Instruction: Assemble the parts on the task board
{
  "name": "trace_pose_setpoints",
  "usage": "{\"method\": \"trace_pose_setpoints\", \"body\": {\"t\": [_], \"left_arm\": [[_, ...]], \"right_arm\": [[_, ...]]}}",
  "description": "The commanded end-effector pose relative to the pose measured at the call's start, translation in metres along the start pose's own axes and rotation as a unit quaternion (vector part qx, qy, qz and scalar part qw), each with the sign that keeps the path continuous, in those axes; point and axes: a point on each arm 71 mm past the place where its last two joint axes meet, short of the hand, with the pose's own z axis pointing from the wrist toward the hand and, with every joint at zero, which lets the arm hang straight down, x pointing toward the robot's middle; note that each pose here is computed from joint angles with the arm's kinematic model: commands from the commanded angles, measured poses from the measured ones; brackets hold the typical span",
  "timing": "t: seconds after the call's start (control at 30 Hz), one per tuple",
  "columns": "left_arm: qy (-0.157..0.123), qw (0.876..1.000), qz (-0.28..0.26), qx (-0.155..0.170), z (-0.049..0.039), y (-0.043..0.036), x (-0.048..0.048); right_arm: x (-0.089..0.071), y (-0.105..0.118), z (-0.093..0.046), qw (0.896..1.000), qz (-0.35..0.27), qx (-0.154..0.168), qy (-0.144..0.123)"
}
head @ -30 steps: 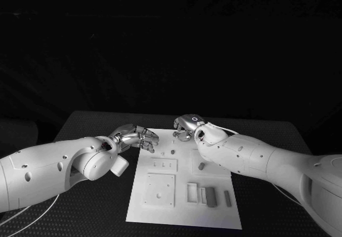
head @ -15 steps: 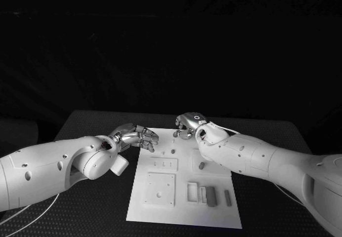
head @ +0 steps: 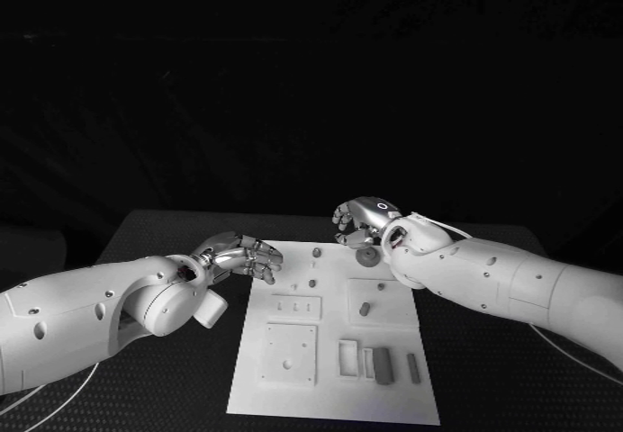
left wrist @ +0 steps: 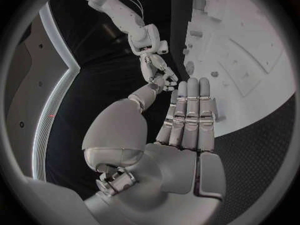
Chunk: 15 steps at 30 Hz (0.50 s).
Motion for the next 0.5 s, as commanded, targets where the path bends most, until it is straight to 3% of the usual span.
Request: {"method": "trace_pose_setpoints", "body": {"t": [0.03, 0.27, 0.5], "left_arm": [[-0.002, 1.000, 0.004, 0.011, 0.0001, -0.0028, -0.0003], [0.009, 1.000, 0.001, 0.018, -0.0004, -0.0031, -0.0010], [0.010, 1.000, 0.001, 0.019, 0.0014, -0.0025, -0.0036]], "right_arm": [[-0.005, -0.010, -0.005, 0.998, 0.019, -0.013, 0.057], [-0.012, -0.048, -0.013, 0.993, 0.008, 0.033, 0.115], [-0.009, -0.064, -0.013, 0.991, -0.002, 0.052, 0.126]]}}
